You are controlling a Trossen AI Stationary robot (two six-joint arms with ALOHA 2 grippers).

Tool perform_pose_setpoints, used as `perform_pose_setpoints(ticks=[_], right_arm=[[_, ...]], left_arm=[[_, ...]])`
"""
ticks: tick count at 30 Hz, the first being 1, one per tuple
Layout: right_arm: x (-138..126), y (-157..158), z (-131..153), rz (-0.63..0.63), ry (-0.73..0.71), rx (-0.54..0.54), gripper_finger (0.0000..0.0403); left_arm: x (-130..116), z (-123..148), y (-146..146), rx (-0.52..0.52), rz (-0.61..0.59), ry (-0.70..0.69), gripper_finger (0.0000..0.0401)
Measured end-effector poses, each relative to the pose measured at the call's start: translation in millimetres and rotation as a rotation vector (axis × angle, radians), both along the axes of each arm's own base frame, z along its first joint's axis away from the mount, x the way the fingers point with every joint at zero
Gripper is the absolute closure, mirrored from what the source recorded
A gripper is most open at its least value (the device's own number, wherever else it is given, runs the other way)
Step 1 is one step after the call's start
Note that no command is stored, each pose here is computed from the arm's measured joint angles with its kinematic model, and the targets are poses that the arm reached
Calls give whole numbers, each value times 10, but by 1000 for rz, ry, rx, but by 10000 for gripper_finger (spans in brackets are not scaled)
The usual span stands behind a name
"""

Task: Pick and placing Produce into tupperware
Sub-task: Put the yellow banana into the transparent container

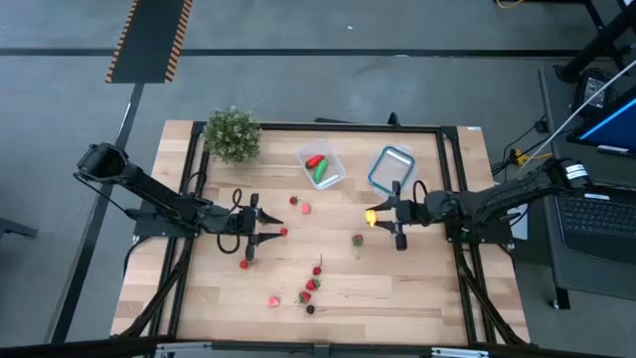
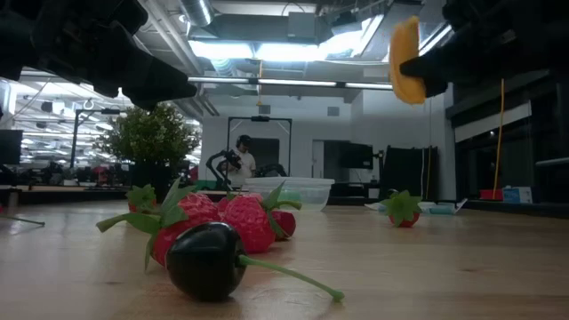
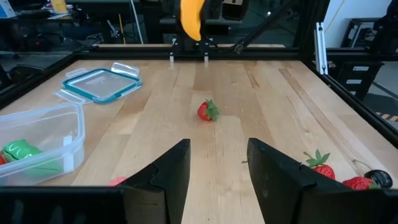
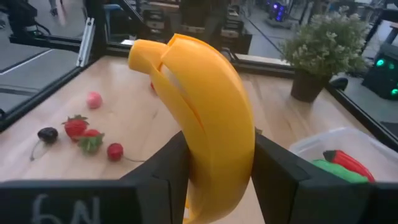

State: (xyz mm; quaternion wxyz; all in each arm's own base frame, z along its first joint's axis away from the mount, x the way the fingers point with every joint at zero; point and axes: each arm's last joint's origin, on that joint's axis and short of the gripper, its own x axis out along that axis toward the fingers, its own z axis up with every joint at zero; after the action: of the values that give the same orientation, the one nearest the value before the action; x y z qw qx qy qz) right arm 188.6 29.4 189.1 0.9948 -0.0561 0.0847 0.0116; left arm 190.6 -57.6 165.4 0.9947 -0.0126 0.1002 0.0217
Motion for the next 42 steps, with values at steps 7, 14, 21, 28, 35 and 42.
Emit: perform_pose_setpoints(ticks=[7,14,21,28,35,42], right_arm=[[-95,-19,-126,-6,-25,26,261],[-119,-62,-152,-141,-47,37,261],[-132,-115,-182,-307,-25,32,261],[-124,-261,-197,-407,-14,26,261],[-93,-482,-270,-571,29,27,261],[258,-624,-125,-458,129,-52,261]], left_arm=[[0,0,0,0,0,0,249],[0,0,0,0,0,0,249],[0,0,0,0,0,0,249],[0,0,0,0,0,0,249],[0,0,0,1,0,0,249],[-1,-5,1,33,-5,6,249]])
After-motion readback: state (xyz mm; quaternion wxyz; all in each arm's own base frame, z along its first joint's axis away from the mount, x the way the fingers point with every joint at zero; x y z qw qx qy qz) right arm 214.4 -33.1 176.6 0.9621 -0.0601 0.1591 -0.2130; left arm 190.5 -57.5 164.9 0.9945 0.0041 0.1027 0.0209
